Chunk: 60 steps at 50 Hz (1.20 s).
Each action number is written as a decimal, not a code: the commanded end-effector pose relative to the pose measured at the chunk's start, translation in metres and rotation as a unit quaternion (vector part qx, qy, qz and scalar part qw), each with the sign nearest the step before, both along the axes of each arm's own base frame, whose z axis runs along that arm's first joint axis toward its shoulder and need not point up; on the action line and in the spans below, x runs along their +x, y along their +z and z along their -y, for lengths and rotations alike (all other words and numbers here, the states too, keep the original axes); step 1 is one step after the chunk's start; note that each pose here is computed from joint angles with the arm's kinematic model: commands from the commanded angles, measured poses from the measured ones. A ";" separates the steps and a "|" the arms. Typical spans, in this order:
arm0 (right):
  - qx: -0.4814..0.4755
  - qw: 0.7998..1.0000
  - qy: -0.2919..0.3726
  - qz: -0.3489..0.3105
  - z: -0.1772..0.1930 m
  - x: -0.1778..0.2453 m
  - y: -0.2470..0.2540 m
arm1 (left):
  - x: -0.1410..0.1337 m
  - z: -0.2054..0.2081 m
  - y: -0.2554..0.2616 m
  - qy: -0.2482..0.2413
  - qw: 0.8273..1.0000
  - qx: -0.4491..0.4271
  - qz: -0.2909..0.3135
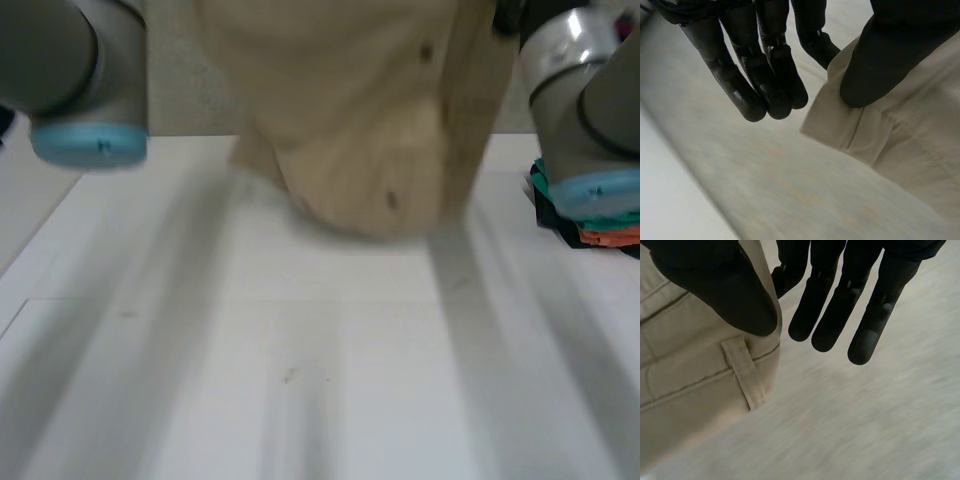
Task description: Fold the laundry.
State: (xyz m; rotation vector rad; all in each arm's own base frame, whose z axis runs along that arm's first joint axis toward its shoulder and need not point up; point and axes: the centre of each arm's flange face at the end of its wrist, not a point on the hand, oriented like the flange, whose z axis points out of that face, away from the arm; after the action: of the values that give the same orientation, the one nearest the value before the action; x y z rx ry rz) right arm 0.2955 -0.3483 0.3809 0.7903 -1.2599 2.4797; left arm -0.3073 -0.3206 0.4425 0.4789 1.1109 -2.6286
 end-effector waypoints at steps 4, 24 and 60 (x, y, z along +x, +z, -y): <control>-0.024 0.998 0.050 0.002 -0.005 0.011 -0.005 | 0.008 0.003 -0.020 0.004 0.998 0.060 -0.003; 0.347 0.918 0.073 -0.174 -0.039 -0.011 -0.242 | 0.013 -0.054 -0.262 -0.018 0.904 0.393 0.168; 0.437 0.882 0.080 -0.155 -0.020 -0.014 -0.238 | 0.016 -0.080 -0.233 -0.047 0.906 0.396 0.146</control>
State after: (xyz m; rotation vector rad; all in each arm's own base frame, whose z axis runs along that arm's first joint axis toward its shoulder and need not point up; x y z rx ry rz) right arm 0.2731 -0.3171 0.1535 1.4503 -2.3222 1.6114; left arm -0.2912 -0.2416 0.2095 1.0501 2.0393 -1.9628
